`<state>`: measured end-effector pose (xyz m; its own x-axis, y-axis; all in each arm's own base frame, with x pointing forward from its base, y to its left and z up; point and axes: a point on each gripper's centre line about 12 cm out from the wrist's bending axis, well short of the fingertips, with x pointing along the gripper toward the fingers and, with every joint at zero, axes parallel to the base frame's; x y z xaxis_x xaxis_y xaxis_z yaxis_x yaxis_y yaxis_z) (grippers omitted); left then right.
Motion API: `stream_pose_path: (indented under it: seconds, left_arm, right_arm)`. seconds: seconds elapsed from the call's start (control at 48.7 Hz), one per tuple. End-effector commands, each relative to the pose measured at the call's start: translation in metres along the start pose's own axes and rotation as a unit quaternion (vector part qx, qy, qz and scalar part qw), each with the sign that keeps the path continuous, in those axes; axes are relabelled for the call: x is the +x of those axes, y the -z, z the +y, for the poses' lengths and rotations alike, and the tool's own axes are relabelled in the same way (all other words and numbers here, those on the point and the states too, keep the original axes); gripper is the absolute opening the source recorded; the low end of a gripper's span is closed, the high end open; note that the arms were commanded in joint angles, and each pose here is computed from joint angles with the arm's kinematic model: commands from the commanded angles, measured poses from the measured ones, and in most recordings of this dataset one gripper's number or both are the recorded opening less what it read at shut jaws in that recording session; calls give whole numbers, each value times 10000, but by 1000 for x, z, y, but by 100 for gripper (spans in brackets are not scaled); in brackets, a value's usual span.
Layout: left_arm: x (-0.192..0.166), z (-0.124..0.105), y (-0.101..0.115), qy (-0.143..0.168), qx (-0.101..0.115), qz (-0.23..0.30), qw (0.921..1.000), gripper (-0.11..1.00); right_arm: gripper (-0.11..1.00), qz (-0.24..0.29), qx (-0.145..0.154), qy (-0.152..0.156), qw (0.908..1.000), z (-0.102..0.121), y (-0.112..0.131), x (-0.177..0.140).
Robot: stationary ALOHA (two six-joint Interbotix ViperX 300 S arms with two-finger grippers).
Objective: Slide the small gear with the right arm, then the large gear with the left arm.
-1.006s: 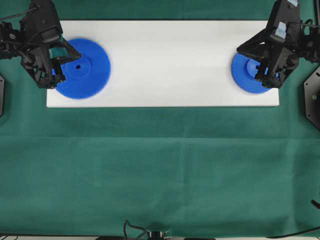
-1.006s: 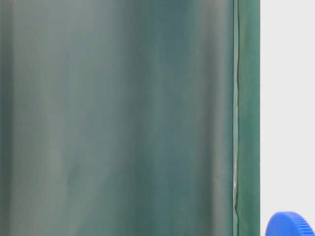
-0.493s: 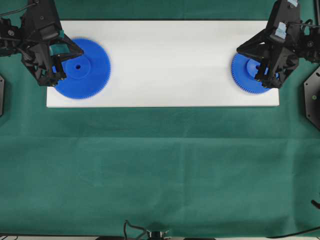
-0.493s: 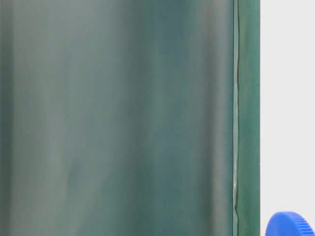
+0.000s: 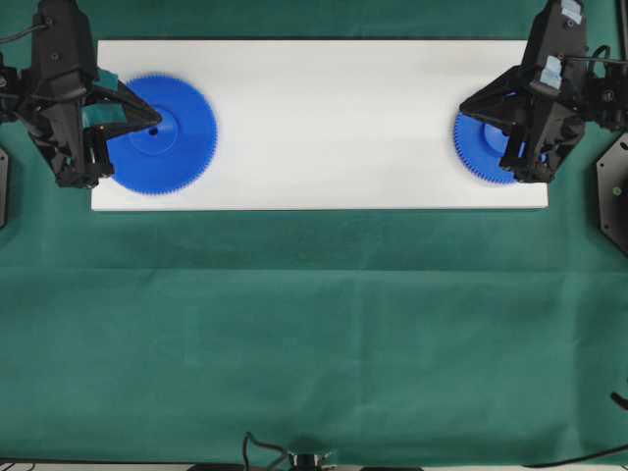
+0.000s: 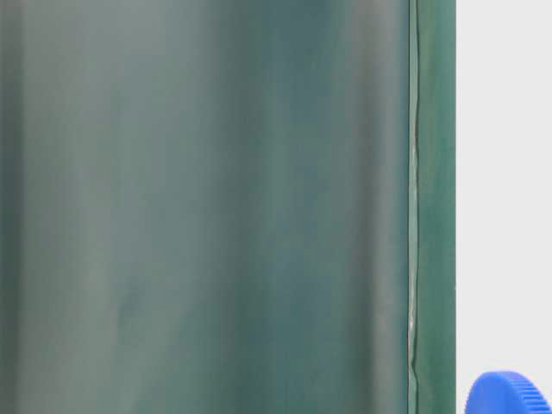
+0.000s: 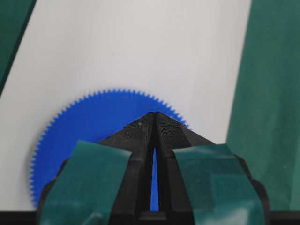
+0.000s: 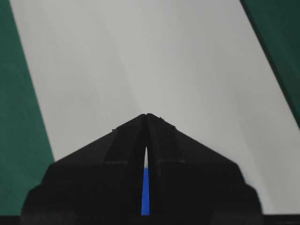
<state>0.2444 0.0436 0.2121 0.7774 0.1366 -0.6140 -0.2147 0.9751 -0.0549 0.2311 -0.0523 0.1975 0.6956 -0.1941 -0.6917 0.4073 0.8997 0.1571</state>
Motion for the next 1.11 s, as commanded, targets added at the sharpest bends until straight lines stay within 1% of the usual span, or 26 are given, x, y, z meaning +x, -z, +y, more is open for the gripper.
stream_pose_path:
  seconds: [0.0, 0.287, 0.554, 0.678, 0.78, 1.088]
  left_arm:
    - [-3, -3, -6, 54, 45, -135, 9999, 0]
    - [-3, -10, -9, 161, 115, -173, 9997, 0]
    - [-3, -13, -9, 200, 135, -178, 9995, 0]
    - [-4, -16, -10, 263, 180, -189, 9993, 0]
    - [-6, -19, -10, 308, 219, -232, 9990, 0]
    - [-13, -19, -13, 334, 210, -445, 9982, 0]
  right_arm:
    - [53, -192, -51, -120, 9997, 7, -11, -4]
    - [53, -189, -179, -269, 9993, 16, -9, -5]
    - [53, -216, -347, -486, 9980, 29, -7, -6]
    - [53, -214, -411, -562, 9973, 34, -7, -8]
    - [53, -227, -428, -577, 9972, 35, -8, -8]
    - [53, -251, -448, -581, 9970, 35, -9, -8]
